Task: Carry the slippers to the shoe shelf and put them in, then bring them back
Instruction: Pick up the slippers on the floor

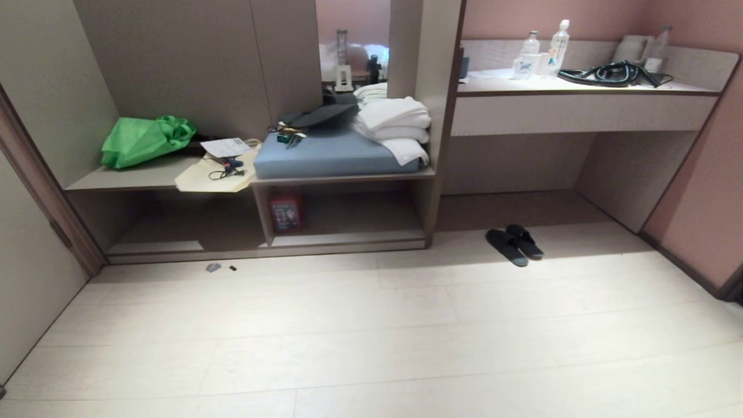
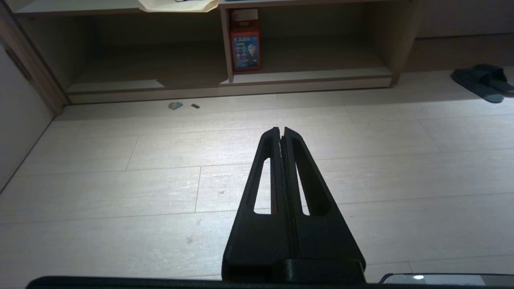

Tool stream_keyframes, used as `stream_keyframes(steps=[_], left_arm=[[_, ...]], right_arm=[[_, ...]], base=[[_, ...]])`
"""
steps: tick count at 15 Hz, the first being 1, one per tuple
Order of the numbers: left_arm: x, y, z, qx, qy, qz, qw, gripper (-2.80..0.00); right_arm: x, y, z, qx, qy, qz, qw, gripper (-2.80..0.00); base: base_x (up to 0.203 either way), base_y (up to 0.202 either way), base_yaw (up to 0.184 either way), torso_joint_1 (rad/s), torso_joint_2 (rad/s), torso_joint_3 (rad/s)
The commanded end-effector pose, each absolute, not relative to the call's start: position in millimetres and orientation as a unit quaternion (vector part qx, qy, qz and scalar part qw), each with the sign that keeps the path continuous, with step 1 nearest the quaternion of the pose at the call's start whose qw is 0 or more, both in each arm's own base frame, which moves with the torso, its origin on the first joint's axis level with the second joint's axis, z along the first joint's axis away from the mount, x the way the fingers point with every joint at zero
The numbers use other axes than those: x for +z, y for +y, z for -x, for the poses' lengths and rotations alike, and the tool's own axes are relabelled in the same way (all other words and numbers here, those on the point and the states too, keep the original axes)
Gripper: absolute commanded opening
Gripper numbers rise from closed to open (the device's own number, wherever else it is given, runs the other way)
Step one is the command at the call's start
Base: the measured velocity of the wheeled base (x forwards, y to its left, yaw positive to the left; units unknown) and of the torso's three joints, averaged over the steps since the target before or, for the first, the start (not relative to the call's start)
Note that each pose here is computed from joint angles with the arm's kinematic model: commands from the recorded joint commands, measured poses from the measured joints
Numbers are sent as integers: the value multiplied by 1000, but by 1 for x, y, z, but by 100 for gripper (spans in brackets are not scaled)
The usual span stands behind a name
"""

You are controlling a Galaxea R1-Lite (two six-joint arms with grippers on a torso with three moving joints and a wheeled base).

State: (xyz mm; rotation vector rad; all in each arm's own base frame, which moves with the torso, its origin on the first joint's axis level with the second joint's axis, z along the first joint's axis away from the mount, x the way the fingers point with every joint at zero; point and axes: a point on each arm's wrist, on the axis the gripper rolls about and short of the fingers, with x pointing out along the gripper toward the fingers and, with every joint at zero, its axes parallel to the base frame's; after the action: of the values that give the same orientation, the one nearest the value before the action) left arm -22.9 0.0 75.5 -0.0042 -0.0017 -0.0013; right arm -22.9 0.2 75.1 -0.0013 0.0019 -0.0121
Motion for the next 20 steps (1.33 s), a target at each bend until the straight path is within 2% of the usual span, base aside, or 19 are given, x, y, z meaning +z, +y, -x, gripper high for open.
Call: stream_keyframes(steps=[1, 14, 20], left_arm=[[76, 0, 23, -1, -1, 2, 1000, -280], [76, 0, 23, -1, -1, 2, 1000, -280], [75, 0, 23, -1, 0, 2, 1000, -280]], right_arm=[[75, 0, 23, -6, 2, 1, 1000, -280], [75, 0, 23, -6, 2, 1, 1000, -280], [75, 0, 23, -7, 2, 1, 1000, -280]], base=[[195, 0, -5, 2, 3, 0], [197, 0, 4, 3, 4, 3], [197, -7, 115, 3, 2, 1]])
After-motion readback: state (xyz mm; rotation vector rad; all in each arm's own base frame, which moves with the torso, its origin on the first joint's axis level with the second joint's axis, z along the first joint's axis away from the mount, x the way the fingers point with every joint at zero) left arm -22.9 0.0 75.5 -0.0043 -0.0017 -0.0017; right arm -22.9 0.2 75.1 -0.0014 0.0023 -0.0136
